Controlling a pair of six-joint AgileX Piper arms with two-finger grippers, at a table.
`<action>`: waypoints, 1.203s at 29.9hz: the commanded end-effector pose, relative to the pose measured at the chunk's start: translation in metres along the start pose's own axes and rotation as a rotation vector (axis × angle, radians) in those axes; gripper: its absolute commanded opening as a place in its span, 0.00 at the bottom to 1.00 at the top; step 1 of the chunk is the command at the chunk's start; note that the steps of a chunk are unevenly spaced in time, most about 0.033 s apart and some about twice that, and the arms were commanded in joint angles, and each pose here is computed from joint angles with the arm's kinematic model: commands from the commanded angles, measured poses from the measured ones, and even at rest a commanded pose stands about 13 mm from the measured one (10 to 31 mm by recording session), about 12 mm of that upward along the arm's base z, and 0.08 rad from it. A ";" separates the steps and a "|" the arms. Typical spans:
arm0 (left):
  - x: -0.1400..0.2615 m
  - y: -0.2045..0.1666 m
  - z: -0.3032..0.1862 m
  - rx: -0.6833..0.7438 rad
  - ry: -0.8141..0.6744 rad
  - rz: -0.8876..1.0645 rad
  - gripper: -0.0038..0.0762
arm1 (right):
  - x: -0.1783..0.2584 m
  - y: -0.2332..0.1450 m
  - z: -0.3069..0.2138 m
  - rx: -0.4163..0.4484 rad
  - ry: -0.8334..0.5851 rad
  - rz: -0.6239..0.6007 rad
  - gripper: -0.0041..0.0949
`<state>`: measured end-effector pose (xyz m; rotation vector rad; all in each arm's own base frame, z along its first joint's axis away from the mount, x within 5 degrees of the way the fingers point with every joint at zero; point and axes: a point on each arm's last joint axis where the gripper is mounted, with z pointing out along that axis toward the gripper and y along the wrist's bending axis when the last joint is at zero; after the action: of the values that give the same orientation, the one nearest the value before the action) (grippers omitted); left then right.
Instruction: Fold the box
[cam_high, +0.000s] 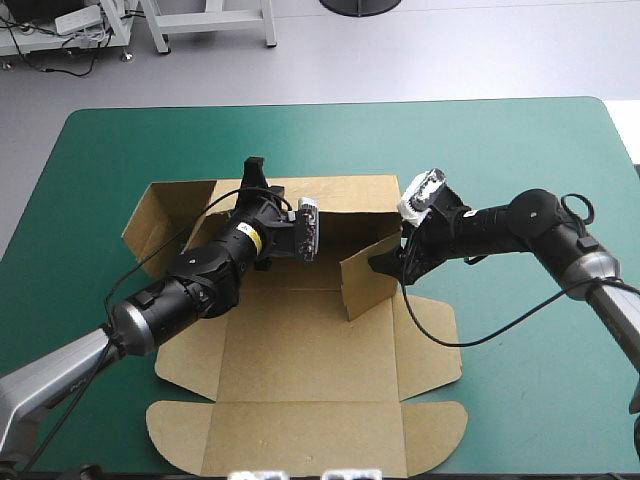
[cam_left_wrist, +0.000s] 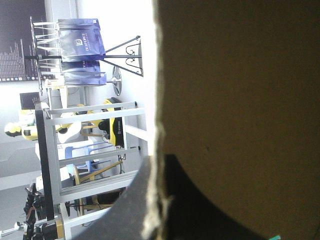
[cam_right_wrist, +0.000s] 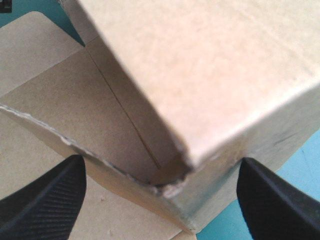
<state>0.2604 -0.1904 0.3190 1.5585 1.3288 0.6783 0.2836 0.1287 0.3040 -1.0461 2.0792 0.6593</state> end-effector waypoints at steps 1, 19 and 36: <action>-0.005 0.014 -0.012 -0.052 -0.045 -0.066 0.04 | -0.021 0.009 -0.009 0.041 -0.110 0.025 0.76; -0.018 0.007 -0.019 -0.015 -0.017 -0.137 0.06 | -0.031 0.000 -0.020 0.207 -0.170 0.133 0.70; -0.025 0.008 -0.023 0.047 -0.049 -0.200 0.06 | -0.030 0.012 -0.016 0.064 -0.148 0.198 0.02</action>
<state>0.2468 -0.1981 0.3223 1.4717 1.5147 0.6113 0.2919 0.1303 0.3148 -0.7432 2.1361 0.5912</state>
